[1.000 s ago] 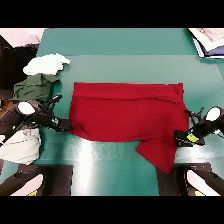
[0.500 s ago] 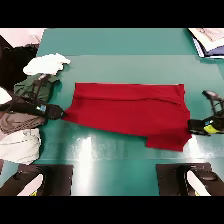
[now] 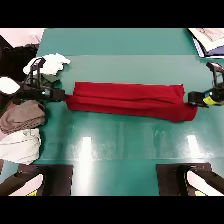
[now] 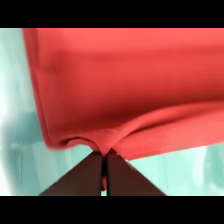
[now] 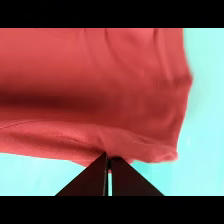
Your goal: Fold the shirts.
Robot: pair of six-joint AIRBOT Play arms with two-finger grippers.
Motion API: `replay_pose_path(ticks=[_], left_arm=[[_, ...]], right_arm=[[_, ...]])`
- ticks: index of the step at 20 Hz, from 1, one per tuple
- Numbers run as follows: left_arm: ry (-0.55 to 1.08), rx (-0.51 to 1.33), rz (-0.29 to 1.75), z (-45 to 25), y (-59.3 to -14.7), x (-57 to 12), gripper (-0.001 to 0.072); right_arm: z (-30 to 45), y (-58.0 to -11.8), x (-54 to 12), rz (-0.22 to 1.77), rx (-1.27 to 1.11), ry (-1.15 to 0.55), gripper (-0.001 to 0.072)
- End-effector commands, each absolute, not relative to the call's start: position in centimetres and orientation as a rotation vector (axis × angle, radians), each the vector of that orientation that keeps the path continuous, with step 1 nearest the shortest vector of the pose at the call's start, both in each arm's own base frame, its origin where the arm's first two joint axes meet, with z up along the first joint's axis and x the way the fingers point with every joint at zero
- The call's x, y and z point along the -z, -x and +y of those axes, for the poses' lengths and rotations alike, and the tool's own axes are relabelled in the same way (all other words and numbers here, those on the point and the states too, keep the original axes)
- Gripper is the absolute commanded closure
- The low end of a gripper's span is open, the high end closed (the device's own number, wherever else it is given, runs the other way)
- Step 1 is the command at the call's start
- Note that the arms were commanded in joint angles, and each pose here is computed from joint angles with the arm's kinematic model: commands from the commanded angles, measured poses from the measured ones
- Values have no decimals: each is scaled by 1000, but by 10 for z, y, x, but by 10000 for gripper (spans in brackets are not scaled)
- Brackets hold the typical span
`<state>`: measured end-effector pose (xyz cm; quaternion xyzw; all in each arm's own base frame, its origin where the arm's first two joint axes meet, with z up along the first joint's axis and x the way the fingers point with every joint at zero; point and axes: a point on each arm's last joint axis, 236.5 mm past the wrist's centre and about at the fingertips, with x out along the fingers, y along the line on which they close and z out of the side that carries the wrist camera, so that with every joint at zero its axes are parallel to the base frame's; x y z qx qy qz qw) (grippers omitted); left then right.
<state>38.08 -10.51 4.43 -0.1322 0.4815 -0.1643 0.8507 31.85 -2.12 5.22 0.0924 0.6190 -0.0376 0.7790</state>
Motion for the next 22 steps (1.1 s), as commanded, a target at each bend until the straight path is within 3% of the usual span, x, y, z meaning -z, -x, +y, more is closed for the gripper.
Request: replay_pose_path(ticks=[1, 6, 7, 8, 9, 11, 14, 15, 16, 17, 19, 20, 22], left_arm=[[344, 269, 925, -97, -425, -27, 686], [368, 221, 869, -90, -480, -19, 684], [391, 203, 846, -87, -494, -23, 631], [432, 190, 826, -87, -506, -30, 321], [466, 185, 814, -87, -515, -37, 96], [461, 212, 802, -92, -522, -55, 84], [392, 317, 911, -109, -499, -56, 87], [389, 341, 965, -114, -487, -50, 213], [382, 362, 1016, -118, -476, -43, 475], [361, 387, 1045, -120, -468, -39, 653], [344, 421, 1098, -124, -455, -34, 685], [341, 431, 1117, -126, -450, -33, 686], [335, 451, 1139, -133, -444, -32, 685]], right_arm=[[-27, -369, -40, 1294, 79, -194, 696], [-15, -435, -21, 1243, 43, -205, 688], [-6, -454, -22, 1198, 16, -255, 543], [2, -473, -27, 1150, -12, -327, 268], [9, -486, -34, 1116, -41, -404, 200], [21, -498, -53, 1081, -138, -499, 200], [7, -468, -53, 1178, -220, -470, 200], [-1, -454, -50, 1226, -239, -462, 200], [-11, -440, -44, 1272, -246, -472, 200], [-22, -428, -38, 1310, -244, -489, 200], [-45, -407, -21, 1364, -203, -562, 188], [-56, -398, -9, 1379, -178, -608, 68], [-74, -385, 16, 1391, -140, -654, 45]])
